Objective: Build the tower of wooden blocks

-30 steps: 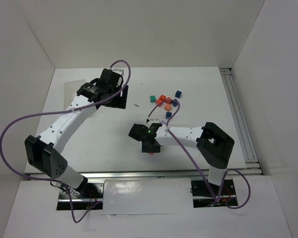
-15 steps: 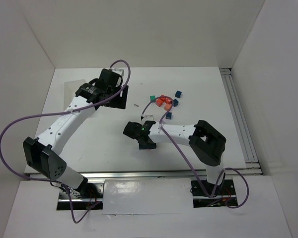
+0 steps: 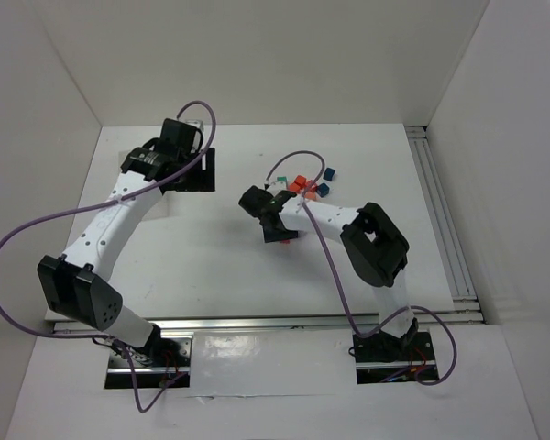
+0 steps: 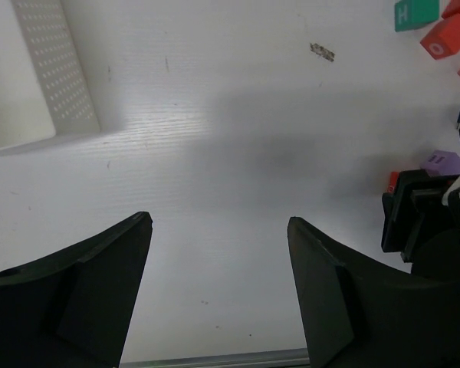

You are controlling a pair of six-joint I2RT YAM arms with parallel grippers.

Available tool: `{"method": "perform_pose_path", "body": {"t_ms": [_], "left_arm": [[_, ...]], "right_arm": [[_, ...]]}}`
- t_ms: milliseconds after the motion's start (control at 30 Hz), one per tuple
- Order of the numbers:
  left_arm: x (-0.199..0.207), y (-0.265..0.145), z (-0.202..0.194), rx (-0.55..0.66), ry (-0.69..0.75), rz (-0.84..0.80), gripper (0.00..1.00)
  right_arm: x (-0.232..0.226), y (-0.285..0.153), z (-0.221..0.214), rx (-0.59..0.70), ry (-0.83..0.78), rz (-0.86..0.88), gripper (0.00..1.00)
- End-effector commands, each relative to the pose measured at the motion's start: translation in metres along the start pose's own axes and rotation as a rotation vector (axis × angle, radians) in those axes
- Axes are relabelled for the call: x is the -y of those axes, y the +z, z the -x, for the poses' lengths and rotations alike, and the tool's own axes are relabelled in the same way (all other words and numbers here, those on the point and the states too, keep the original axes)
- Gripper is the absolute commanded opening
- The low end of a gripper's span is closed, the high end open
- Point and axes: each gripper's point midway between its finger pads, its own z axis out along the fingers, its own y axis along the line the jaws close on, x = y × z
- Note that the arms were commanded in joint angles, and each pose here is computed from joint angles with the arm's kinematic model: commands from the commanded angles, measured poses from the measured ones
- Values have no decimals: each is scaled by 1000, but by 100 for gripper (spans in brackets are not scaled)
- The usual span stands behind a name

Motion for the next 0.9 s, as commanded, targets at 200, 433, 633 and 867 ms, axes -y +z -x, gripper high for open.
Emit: {"method": "perform_pose_path", "body": {"t_ms": [200, 433, 633, 867], "left_arm": [[-11, -8, 7, 23, -85, -20, 84], [-9, -5, 5, 11, -83, -28, 84], [-10, -5, 0, 2, -83, -26, 84], [-9, -3, -3, -9, -82, -32, 84]], "right_arm": [[-8, -38, 48, 124, 0, 87, 69], [39, -44, 75, 148, 117, 74, 69], [66, -13, 79, 69, 189, 101, 78], [80, 15, 98, 37, 200, 100, 84]]}}
